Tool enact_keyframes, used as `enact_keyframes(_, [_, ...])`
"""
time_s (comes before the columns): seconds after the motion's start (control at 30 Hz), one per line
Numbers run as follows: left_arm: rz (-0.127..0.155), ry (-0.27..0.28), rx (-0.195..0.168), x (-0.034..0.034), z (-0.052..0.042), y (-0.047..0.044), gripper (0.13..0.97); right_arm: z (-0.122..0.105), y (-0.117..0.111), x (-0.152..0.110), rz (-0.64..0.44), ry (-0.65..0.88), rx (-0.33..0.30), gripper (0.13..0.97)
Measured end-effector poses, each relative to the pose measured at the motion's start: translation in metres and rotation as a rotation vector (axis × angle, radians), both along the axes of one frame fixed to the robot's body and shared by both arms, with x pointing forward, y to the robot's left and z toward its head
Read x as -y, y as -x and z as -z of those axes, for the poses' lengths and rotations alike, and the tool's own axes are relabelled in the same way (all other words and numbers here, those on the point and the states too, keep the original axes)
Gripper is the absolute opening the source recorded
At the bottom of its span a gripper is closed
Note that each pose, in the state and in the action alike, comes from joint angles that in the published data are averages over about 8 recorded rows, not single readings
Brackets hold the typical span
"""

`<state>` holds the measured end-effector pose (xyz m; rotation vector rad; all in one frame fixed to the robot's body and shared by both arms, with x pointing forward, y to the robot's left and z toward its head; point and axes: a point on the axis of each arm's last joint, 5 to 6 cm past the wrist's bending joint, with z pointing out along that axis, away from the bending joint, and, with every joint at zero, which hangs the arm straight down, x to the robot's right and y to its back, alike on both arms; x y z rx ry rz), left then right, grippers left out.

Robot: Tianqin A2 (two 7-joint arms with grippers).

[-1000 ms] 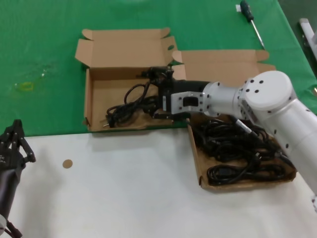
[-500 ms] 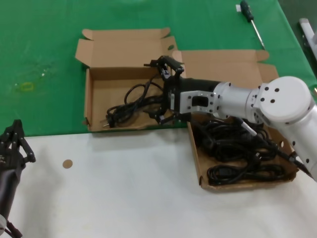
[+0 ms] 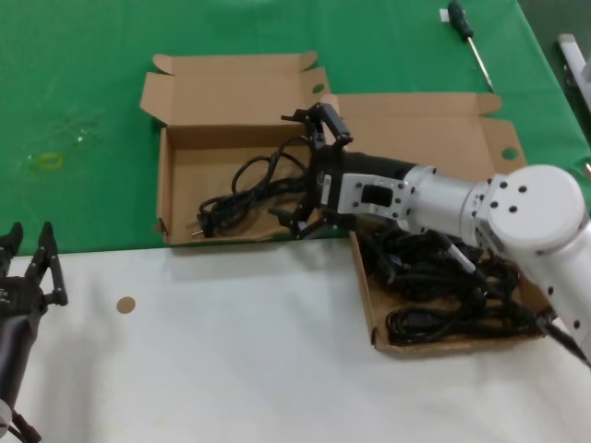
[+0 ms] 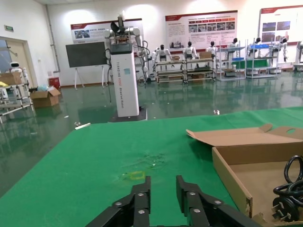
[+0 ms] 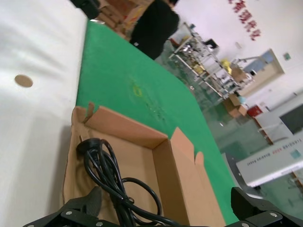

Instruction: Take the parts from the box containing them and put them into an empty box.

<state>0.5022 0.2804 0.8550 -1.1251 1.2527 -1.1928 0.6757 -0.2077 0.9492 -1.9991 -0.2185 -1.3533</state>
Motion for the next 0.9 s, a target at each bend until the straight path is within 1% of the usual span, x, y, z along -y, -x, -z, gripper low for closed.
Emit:
enact_keyframes(0.17, [0.0,0.0,0.0,0.0,0.0,0.0,0.268,0.01,0.009,0.002,0.039,-0.079,-0.017,0.949])
enact_keyframes(0.2, [0.0,0.0,0.0,0.0,0.0,0.0,0.268,0.011,0.011,0.002,0.047,-0.095,-0.02,0.952])
enact_keyframes(0.47, [0.0,0.0,0.0,0.0,0.0,0.0,0.434,0.026,0.027,0.007,0.117,-0.226,-0.049,0.966])
enact_keyframes(0.5, [0.0,0.0,0.0,0.0,0.0,0.0,0.434,0.028,0.029,0.007,0.126,-0.242,-0.052,0.966])
enact_keyframes(0.77, [0.0,0.0,0.0,0.0,0.0,0.0,0.658,0.041,0.046,0.014,0.202,-0.371,-0.08,0.966])
enact_keyframes(0.9, [0.0,0.0,0.0,0.0,0.0,0.0,0.658,0.048,0.055,0.017,0.24,-0.434,-0.094,0.966])
